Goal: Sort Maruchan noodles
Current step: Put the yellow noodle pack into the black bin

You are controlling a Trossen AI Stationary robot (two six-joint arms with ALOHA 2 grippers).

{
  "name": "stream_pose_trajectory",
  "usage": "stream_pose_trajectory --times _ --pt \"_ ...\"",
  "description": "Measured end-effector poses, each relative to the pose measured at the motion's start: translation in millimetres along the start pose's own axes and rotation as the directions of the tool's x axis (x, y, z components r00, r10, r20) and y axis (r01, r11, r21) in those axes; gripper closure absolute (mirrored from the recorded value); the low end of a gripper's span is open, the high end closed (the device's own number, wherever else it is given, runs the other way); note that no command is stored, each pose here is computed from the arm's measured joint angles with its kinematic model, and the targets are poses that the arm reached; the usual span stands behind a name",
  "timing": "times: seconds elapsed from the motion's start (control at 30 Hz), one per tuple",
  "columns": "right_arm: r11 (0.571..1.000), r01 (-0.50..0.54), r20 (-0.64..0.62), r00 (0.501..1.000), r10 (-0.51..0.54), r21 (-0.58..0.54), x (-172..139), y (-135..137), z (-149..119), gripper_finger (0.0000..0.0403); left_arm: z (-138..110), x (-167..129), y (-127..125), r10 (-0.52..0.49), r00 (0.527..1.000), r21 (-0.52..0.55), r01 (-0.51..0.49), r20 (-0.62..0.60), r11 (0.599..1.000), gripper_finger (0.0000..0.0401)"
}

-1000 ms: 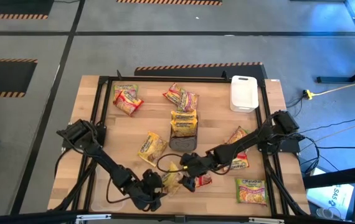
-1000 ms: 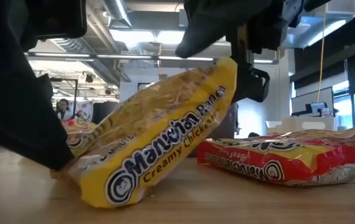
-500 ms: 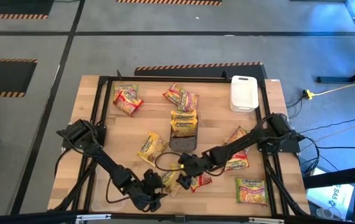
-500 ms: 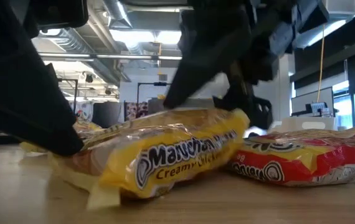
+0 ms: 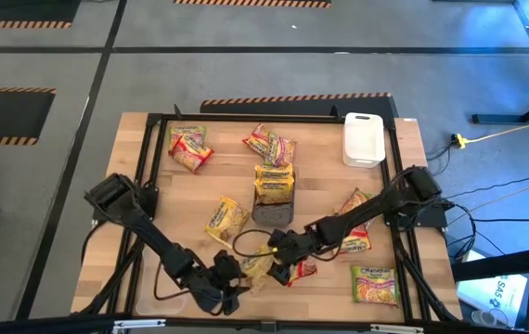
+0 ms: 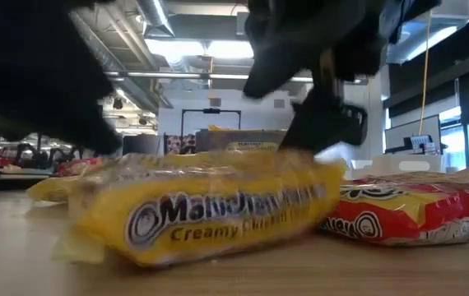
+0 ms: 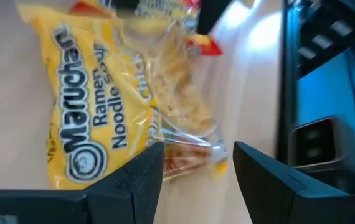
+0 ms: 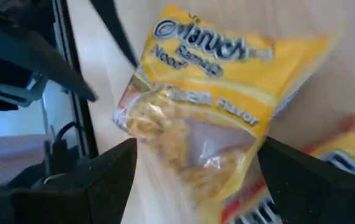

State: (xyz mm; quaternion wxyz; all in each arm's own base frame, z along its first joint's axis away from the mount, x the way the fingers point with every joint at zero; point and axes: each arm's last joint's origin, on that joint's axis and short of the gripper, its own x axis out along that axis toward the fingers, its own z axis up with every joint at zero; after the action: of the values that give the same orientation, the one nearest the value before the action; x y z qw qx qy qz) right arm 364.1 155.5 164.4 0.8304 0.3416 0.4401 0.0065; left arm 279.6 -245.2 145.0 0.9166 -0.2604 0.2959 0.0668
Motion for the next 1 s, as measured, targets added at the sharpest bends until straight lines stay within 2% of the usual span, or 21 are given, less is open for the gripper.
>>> stream_pose_trajectory --times 0.17,0.37,0.5,0.73,1.0 --pt "0.997 0.080 0.025 0.996 -0.080 0.006 -7.7 -3.3 0.9 0.0096 -0.1 -11.5 -7.6 -0.042 0.999 -0.062 0.041 -0.018 0.997 0.0213" --pt "0.992 0.121 0.025 0.992 -0.121 0.026 1.8 -9.6 -2.5 0.0096 -16.2 -0.6 -3.2 -0.036 0.996 -0.222 0.017 -0.086 0.975 0.0213" --pt "0.995 0.100 0.035 0.994 -0.101 0.030 8.6 -9.7 -2.6 0.0096 -26.3 11.5 4.2 0.002 0.995 -0.233 -0.027 -0.104 0.972 0.0213" --pt "0.996 0.086 0.017 0.996 -0.087 0.040 13.4 -10.5 -4.3 0.0096 -19.4 22.1 17.4 0.087 0.992 -0.233 -0.107 -0.092 0.967 0.0213" --pt "0.999 0.021 -0.003 1.000 -0.021 0.042 19.6 -8.7 -4.8 0.0096 -14.6 25.0 21.8 0.118 0.990 -0.228 -0.133 -0.076 0.965 0.0213"
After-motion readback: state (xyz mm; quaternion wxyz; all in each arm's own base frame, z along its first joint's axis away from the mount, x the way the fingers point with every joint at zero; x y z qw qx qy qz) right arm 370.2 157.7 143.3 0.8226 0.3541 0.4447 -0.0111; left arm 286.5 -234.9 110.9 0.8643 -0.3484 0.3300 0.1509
